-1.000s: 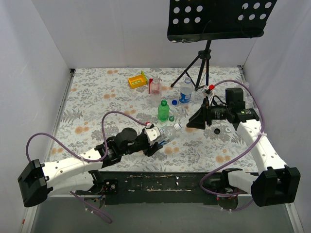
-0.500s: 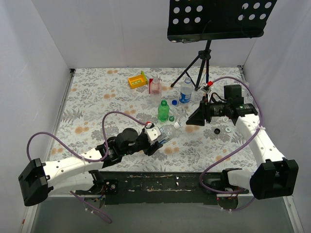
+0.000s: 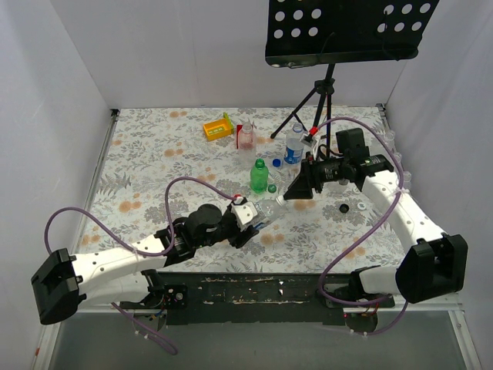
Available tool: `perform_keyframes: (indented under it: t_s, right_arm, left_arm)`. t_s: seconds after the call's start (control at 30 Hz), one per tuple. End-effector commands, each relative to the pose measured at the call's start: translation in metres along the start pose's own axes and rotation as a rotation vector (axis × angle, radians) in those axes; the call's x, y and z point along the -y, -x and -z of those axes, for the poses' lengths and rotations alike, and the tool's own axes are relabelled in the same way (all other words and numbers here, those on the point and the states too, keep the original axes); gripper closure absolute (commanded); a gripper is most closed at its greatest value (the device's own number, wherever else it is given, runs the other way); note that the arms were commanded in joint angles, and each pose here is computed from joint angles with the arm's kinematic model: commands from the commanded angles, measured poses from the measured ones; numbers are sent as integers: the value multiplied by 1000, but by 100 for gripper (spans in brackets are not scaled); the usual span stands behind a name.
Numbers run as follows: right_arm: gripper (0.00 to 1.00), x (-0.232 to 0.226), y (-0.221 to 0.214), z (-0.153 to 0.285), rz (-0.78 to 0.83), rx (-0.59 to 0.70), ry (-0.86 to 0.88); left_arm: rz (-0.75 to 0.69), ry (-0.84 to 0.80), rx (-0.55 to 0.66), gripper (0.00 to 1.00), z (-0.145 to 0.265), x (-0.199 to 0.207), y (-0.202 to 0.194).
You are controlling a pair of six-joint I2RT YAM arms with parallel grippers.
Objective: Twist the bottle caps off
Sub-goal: Unscrew the bottle cap from the plastic bottle.
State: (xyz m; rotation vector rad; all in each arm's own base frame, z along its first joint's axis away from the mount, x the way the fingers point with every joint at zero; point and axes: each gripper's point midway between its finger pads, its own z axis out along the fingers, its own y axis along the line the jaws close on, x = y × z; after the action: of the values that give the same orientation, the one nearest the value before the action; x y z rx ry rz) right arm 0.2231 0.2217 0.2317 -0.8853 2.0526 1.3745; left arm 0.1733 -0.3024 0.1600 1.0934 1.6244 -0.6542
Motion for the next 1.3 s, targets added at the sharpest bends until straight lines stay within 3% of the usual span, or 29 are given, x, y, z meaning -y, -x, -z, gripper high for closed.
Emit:
perform_keyframes:
  t_s: [0.0, 0.6, 0.7, 0.87, 1.07, 1.27]
  right_arm:
    - [31, -14, 6, -8, 14, -21, 34]
    - [45, -23, -7, -19, -5, -67, 92]
    - [51, -27, -6, -20, -6, -64, 113]
    - [71, -34, -7, -18, 32, -56, 152]
    - [99, -46, -9, -13, 172, -42, 221]
    - [99, -55, -22, -4, 497, -73, 281]
  left_arm:
    - [-16, 12, 40, 100, -3, -2, 15]
    - [-32, 42, 42, 100, -5, -8, 17]
    - [-32, 40, 41, 100, -5, -7, 16]
    - [-36, 34, 42, 100, -4, -6, 16]
    - [-39, -42, 64, 100, 6, 8, 15]
    - [-3, -181, 94, 100, 20, 31, 14]
